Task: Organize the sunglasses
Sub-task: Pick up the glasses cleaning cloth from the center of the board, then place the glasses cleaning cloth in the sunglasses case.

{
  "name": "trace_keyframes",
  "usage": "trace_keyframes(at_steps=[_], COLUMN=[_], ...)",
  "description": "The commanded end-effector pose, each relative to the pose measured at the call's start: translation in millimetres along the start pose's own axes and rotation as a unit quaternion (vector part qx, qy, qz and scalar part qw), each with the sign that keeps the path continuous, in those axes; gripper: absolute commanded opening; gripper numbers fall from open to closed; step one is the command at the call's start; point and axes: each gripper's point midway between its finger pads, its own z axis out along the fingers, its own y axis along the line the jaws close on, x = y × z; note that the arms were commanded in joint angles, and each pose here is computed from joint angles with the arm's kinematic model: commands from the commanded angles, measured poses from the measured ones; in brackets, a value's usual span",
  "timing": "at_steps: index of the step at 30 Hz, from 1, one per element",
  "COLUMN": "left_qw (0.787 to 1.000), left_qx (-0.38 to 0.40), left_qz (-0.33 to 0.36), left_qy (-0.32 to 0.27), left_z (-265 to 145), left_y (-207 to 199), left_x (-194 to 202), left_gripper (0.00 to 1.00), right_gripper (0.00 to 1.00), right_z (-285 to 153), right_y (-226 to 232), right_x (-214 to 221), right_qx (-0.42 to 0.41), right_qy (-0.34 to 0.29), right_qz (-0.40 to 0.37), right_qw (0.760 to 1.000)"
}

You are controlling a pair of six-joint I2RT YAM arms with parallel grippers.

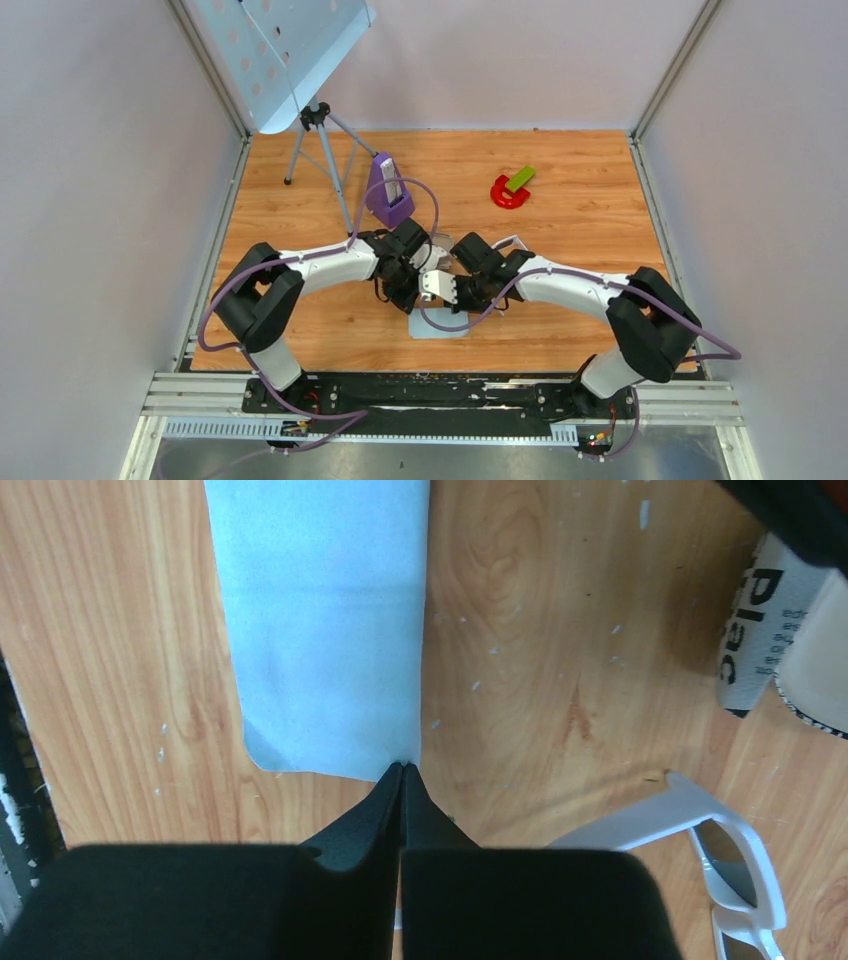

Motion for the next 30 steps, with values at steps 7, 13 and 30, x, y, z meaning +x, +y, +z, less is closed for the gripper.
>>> trace_keyframes(at_steps=[7,13,30], left_qw=[0.997,0.993,0.977], left_qx=[-0.059,-0.088,-0.183], left_qz=[-0.014,-0.013,-0.027], left_qy=[-0.057,-0.075,-0.106], left_z=[-26.2,-41.3,-79.4], left_y=[20.5,32.0,68.2], left_x=[-21.1,-37.3,-72.8], left_gripper=[0.00,0.00,0.00], right_gripper=[0.00,0.00,0.00], right_z=[-3.9,-12.2,-25.3], right_y=[-30.9,-55.1,-102.9], right_x=[-2.8,-15.9,-53.8], right_qx=[0.043,0.084,0.138], right_qy=[0.019,0.005,-0.027], right_qz=[0.032,0.041,0.076], right_qw=[0.998,0.996,0.987])
